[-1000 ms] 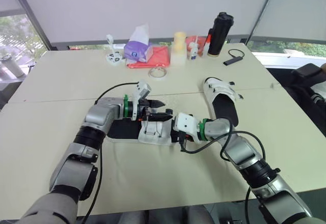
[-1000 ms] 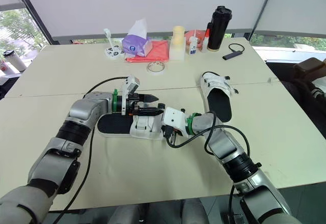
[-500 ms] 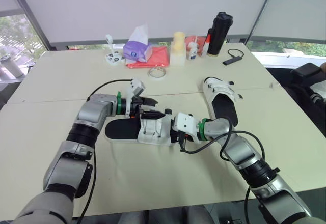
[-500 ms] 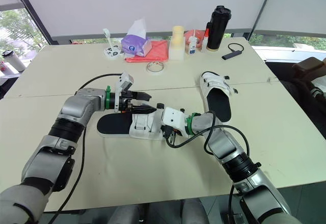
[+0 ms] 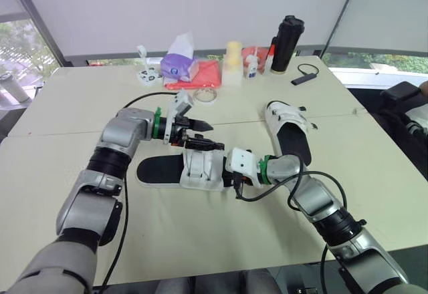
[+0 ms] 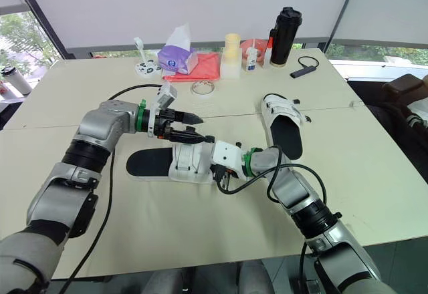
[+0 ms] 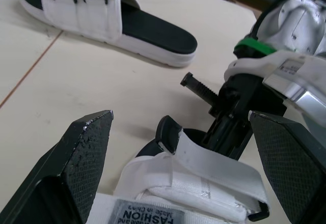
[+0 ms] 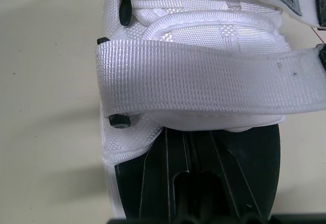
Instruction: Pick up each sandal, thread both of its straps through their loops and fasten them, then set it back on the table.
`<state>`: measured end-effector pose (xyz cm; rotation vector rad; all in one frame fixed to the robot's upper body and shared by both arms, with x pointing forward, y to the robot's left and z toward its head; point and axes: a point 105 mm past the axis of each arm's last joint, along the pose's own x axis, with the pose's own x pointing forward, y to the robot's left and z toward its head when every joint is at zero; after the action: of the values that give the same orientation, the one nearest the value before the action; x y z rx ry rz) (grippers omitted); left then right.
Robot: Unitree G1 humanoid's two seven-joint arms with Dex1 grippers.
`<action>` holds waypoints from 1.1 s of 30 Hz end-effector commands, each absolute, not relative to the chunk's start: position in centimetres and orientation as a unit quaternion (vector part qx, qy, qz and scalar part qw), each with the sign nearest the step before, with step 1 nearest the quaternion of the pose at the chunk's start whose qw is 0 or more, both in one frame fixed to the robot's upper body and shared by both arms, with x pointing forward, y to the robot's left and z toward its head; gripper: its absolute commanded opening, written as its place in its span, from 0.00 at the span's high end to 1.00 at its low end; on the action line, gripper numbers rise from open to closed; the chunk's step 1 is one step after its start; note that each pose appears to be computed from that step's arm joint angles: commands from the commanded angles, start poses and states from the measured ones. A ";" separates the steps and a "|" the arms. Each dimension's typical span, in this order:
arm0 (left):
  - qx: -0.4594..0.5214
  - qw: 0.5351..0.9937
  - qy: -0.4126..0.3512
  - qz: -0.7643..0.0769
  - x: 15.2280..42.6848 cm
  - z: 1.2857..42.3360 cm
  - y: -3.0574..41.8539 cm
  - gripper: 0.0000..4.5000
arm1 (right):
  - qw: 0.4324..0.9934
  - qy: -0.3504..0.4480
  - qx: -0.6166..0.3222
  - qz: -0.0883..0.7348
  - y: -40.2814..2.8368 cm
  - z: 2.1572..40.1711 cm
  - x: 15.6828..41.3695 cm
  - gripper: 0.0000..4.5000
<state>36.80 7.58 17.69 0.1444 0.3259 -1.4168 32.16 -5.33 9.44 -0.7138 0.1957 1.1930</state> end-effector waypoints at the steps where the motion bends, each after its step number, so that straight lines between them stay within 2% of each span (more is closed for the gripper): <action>1: 0.100 0.738 0.141 -0.653 37.3 18.1 7.2 0.01 | 0.759 0.154 -0.332 0.538 -6.7 6.3 31.8 1.00; 27: 0.120 0.712 0.150 -0.675 37.5 16.8 5.2 0.01 | 0.762 0.155 -0.332 0.534 -6.8 6.3 31.9 1.00; 30: 0.122 0.711 0.154 -0.675 37.4 16.6 5.1 0.20 | 0.762 0.155 -0.332 0.535 -6.8 6.3 31.9 1.00; 33: 0.122 0.710 0.157 -0.676 37.4 16.5 5.1 0.53 | 0.762 0.155 -0.332 0.535 -6.8 6.3 31.9 1.00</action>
<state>37.38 5.37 15.66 0.2443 0.3781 -1.4865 32.14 -5.36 9.40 -0.7122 0.1915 1.1820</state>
